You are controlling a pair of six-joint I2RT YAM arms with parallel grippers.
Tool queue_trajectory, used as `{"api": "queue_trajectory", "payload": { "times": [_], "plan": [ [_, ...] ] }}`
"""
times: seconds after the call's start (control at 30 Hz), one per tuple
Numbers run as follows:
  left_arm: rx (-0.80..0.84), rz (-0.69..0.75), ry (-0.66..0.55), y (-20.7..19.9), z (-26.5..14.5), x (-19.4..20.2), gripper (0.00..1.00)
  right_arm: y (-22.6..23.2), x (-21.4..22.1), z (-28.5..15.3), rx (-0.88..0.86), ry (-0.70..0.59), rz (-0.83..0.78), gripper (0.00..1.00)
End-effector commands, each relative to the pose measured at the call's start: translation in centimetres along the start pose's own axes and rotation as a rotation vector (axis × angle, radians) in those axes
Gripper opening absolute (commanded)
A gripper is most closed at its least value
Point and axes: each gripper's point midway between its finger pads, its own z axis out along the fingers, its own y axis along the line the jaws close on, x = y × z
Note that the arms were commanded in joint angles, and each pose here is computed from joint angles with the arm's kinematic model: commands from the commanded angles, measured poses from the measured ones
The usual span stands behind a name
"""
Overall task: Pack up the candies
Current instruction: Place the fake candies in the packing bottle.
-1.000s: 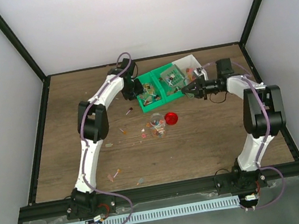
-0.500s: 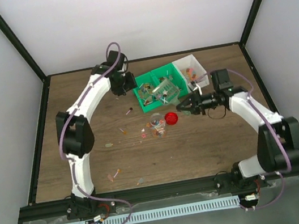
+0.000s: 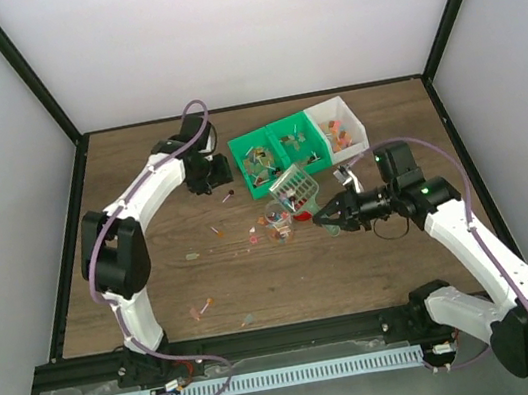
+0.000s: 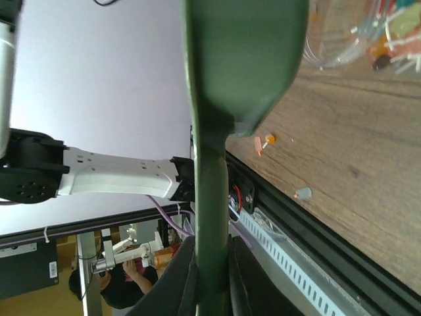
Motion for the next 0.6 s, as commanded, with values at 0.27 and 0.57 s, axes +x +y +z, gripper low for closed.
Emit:
{"api": "queue_trajectory", "payload": {
  "times": [0.27, 0.57],
  "plan": [
    [0.031, 0.081, -0.074, -0.4, -2.2, -0.6, 0.56, -2.0, 3.1, -0.4, 0.239, 0.045, 0.16, 0.01],
    [0.028, 0.086, -0.074, -0.2, -2.1, -0.3, 0.56, -1.9, 2.5, -0.6, 0.342, 0.058, 0.172, 0.01]
  ]
}}
